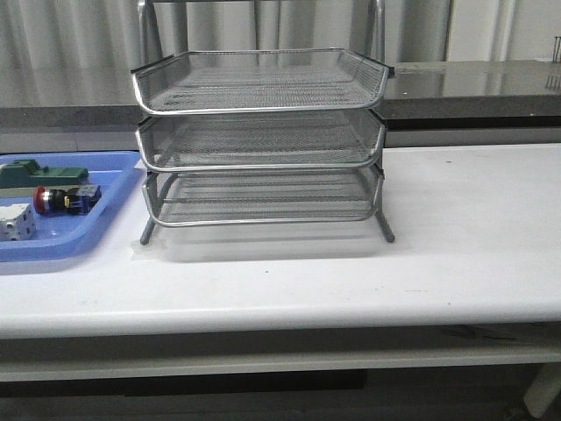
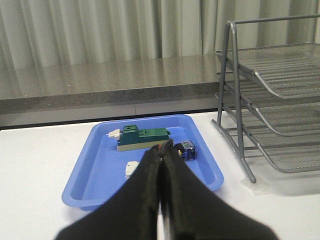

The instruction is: Place button on rack with both arms

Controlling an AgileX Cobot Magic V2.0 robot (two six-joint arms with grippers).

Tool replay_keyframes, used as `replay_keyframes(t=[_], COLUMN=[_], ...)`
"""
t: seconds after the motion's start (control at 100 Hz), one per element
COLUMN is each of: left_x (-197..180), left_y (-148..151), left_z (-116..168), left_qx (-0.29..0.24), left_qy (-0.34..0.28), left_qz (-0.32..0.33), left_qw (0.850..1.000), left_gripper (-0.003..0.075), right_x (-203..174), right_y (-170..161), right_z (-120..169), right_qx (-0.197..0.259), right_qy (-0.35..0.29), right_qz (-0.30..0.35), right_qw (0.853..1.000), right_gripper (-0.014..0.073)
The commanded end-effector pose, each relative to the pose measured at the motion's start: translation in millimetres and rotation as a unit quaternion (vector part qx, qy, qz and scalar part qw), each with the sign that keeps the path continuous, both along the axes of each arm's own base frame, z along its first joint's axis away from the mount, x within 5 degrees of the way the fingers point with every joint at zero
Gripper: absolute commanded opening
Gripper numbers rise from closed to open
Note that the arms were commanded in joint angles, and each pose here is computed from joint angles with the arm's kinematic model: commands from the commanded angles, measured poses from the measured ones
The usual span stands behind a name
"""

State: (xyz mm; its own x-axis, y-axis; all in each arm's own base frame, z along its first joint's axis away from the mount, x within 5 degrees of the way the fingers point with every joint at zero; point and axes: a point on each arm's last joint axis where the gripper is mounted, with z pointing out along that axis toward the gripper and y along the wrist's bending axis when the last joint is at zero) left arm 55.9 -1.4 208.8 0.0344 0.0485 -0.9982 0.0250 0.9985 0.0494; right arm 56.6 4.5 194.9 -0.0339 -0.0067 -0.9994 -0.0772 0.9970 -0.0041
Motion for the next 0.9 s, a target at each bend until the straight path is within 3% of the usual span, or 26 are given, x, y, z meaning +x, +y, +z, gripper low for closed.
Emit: replay_keyframes(t=[0.0, 0.64, 0.89], left_x=[0, 0, 0], left_y=[0, 0, 0], left_z=[-10, -10, -10], left_qx=[-0.01, -0.01, -0.01], left_qy=[-0.026, -0.026, -0.026], left_qz=[0.0, 0.0, 0.0], left_qw=[1.0, 1.0, 1.0], left_gripper=[-0.0021, -0.0021, -0.0021], right_x=[-3, -3, -4], right_y=[-1, -1, -1], right_z=[15, 15, 27], right_qx=[0.0, 0.0, 0.005], right_qy=[-0.062, -0.062, -0.128], right_qz=[-0.005, -0.005, -0.007], right_qw=[0.998, 0.998, 0.992], right_gripper=[-0.007, -0.007, -0.007])
